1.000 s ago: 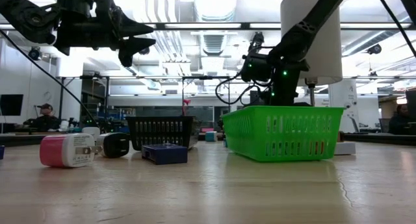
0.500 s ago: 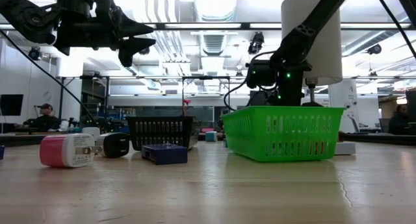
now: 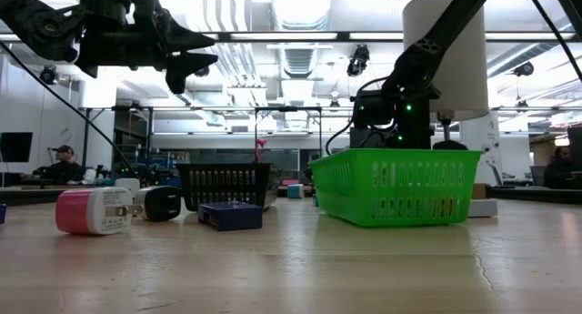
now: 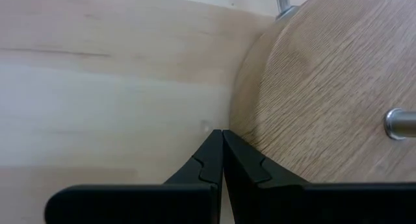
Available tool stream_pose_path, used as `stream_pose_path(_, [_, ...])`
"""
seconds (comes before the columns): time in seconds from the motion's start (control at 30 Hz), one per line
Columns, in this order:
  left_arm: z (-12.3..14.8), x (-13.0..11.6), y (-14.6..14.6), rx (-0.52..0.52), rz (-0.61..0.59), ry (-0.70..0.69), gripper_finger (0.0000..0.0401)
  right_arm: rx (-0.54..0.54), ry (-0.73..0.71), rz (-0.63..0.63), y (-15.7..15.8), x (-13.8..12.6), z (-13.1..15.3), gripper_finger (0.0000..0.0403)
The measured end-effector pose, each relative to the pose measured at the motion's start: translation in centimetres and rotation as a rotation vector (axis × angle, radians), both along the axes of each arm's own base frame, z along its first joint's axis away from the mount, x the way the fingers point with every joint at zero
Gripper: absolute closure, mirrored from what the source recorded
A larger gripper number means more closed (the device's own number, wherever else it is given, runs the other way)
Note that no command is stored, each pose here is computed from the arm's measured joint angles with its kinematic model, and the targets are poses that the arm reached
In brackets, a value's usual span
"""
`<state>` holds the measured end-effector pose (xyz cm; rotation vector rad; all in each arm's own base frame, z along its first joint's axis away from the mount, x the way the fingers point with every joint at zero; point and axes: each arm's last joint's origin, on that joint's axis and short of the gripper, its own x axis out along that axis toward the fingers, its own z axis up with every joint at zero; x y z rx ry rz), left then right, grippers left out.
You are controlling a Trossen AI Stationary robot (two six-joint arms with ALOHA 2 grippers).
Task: Pick & Place Office items
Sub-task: Adjust the white lamp
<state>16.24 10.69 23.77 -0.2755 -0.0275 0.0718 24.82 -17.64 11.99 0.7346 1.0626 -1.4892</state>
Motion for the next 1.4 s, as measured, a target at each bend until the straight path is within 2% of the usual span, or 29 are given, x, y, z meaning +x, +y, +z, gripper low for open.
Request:
stream_pose_path(0.83, [0.0, 0.0, 0.0, 0.000, 0.000, 0.000, 0.0211, 0.069, 0.013, -0.138, -4.4, -3.9, 0.2, 0.0395])
stream_pose_path(1.17, [0.0, 0.0, 0.0, 0.000, 0.000, 0.000, 0.0210, 0.077, -0.011, -0.132, -5.2, -3.8, 0.7, 0.0395])
stream_pose_path(1.4, [0.0, 0.0, 0.0, 0.000, 0.000, 0.000, 0.0210, 0.075, 0.001, -0.098, -4.4, -3.2, 0.5, 0.0395])
